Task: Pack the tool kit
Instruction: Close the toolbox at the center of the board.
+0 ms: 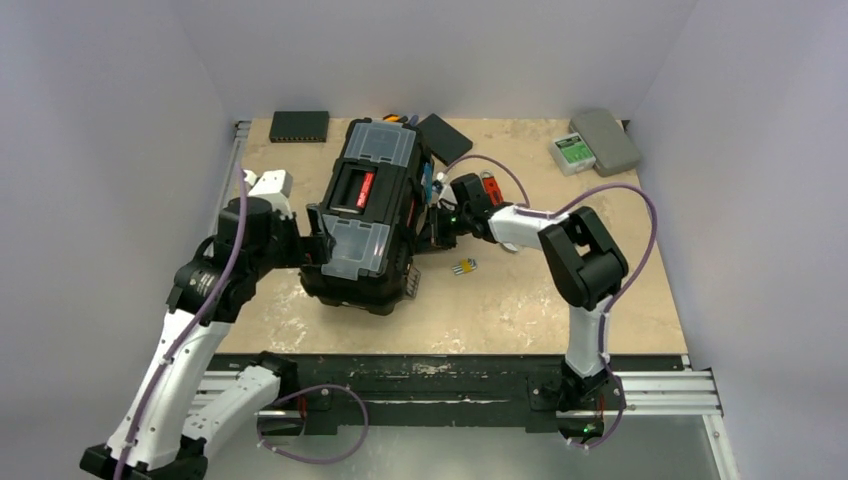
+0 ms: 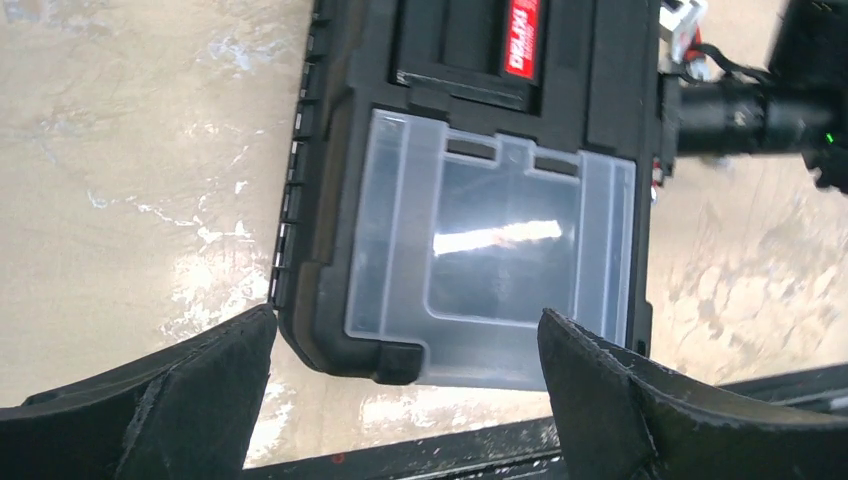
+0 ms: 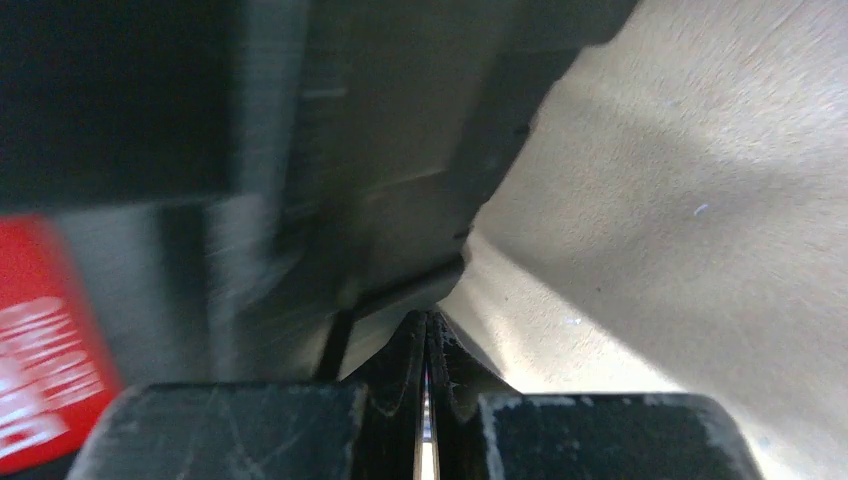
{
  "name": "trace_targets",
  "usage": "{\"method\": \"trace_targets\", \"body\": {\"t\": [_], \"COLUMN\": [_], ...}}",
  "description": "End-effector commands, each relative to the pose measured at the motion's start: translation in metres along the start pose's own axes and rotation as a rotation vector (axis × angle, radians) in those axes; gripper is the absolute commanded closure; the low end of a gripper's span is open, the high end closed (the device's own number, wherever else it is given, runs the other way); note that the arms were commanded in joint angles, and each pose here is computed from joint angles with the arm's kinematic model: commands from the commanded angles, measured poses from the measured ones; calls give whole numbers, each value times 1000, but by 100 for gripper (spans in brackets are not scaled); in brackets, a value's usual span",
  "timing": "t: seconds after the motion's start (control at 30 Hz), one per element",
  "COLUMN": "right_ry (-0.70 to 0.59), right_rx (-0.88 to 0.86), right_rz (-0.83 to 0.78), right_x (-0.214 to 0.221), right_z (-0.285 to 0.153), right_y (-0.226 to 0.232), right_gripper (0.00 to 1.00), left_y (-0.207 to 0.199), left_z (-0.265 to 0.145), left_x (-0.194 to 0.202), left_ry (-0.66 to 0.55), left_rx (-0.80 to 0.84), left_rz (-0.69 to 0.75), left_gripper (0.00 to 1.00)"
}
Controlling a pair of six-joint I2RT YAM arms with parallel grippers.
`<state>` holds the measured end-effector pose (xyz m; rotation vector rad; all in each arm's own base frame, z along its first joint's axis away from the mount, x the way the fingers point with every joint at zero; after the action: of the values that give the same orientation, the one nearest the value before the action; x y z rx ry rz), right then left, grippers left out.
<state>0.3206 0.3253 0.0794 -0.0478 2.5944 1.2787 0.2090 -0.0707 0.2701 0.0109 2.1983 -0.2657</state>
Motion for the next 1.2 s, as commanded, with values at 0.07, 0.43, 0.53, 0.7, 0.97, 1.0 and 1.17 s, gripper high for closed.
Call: {"method": "trace_targets", "body": {"t": [0.07,0.43,0.53,0.7,0.97,1.0,1.17], "right_ry": [178,319,333,323,303,303,299], "right_rx": [-86,-206,-241,-278,-245,-242,-235], "right_rz": [53,70,66,33,38,40,45], "right_x": [29,74,82,91,91,90,89], "right_z": [15,-2,-13,-35,-37,-36,-34], "right_y": [-6,-9,-2,11,10,9,7], "right_gripper": [100,100,100,100,100,100,100], "left_y": [-26,-150,-170,-191,-203,-204,-208], "left_z": [4,10,14,16,34,38,57], "left_x": [-1,17,28,48,91,96,112], "left_ry": [14,38,74,144,297,313,359], "left_rx": [-40,18,31,126,149,135,65], "left_rz": [209,690,754,749,710,710,692], "left_gripper": [1,2,3,6,12,13,22]}}
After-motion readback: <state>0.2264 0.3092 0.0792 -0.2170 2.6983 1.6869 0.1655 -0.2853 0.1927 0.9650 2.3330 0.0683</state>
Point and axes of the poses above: each gripper's point midway between its finger pads, its own z axis out along the fingers, its own y axis along the line the jaws close on, x = y × z, the point moved 2 cm from there along -z, back along the fingers, and after that the axes turned 6 degrees about z, right-handed, at the moved point
